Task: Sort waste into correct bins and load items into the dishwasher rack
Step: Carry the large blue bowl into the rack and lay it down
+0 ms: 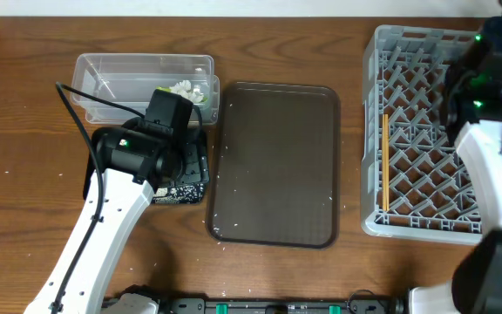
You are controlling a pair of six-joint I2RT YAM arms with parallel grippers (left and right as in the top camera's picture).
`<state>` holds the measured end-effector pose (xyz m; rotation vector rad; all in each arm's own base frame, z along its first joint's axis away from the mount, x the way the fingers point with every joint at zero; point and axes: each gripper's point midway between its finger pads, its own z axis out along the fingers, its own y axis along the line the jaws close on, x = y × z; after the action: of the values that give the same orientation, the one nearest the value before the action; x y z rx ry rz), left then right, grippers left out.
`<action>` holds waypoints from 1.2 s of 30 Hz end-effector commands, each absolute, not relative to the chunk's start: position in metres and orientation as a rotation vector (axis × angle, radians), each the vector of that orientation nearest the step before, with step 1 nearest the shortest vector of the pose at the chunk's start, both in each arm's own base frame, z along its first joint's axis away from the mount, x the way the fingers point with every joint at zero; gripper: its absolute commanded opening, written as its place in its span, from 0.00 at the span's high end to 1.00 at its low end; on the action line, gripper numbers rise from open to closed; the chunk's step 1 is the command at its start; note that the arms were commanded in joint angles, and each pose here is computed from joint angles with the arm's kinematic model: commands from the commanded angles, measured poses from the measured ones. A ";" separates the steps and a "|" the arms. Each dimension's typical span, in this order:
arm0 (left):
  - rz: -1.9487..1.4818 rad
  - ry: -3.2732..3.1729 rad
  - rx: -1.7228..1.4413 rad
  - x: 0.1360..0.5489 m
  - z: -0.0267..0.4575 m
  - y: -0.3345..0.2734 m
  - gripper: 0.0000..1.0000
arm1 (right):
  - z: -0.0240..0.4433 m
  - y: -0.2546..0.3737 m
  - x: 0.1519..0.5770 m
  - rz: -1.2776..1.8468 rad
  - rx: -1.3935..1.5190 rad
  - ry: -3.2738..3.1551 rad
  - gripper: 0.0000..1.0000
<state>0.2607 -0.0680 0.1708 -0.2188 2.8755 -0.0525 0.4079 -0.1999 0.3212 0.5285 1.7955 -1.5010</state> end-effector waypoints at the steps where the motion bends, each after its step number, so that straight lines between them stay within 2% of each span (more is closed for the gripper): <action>1: -0.042 2.883 -0.235 0.260 0.168 -0.067 0.19 | 0.308 -0.204 0.408 -1.580 0.543 1.825 0.99; 13: -0.042 2.882 -0.236 0.260 0.169 -0.067 0.19 | 0.244 -0.164 0.444 -1.609 0.311 1.975 0.99; 18: -0.041 2.883 -0.235 0.260 0.169 -0.067 0.19 | 0.220 -0.146 0.447 -1.576 0.271 2.023 0.98; 24: -0.041 2.883 -0.235 0.260 0.169 -0.067 0.19 | 0.211 -0.128 0.445 -1.565 0.220 2.054 0.87; 29: -0.042 2.883 -0.236 0.260 0.169 -0.067 0.19 | 0.202 -0.113 0.441 -1.555 0.191 2.077 0.73; 36: -0.041 2.884 -0.235 0.260 0.168 -0.066 0.19 | 0.193 -0.109 0.433 -1.534 0.216 2.098 0.63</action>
<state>0.2607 -0.0680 0.1708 -0.2188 2.8755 -0.0525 0.4347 -0.1121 0.1924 0.1455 2.1332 -1.5543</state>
